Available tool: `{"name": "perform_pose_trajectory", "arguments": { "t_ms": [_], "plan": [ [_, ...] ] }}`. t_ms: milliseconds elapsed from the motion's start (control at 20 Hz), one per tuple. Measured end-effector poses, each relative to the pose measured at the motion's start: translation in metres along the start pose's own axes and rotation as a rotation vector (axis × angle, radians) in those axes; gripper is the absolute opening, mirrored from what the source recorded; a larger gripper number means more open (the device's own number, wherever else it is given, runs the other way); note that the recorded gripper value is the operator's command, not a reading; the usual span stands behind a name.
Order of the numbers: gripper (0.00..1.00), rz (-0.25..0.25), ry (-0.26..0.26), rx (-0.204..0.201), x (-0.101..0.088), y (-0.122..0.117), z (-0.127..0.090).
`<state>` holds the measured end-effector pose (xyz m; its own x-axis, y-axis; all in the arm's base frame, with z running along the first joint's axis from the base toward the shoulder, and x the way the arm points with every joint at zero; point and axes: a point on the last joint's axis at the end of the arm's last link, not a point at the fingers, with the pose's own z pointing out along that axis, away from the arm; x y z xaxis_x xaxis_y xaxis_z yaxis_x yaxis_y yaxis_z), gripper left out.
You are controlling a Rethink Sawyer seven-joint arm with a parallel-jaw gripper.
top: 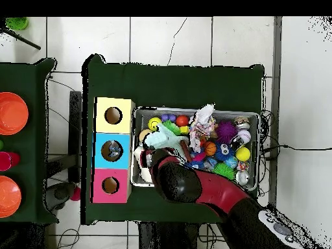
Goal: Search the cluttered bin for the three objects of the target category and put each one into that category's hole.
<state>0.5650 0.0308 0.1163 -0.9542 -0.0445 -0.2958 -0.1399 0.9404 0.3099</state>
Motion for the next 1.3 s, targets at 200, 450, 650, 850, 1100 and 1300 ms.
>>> {"name": "perform_pose_trajectory", "arguments": {
  "t_ms": [200, 450, 650, 850, 1100, 1300],
  "plan": [
    [0.00, -0.006, -0.006, -0.006, -0.004, 0.008, -0.004],
    [0.00, -0.003, -0.016, -0.014, -0.010, 0.022, -0.015],
    [0.00, 0.014, -0.020, -0.015, -0.013, 0.028, -0.021],
    [1.00, 0.023, -0.009, 0.013, -0.009, 0.029, -0.021],
    [1.00, -0.001, 0.008, 0.044, -0.004, 0.032, -0.016],
    [1.00, -0.055, 0.030, 0.076, -0.001, 0.033, -0.013]
  ]
}}
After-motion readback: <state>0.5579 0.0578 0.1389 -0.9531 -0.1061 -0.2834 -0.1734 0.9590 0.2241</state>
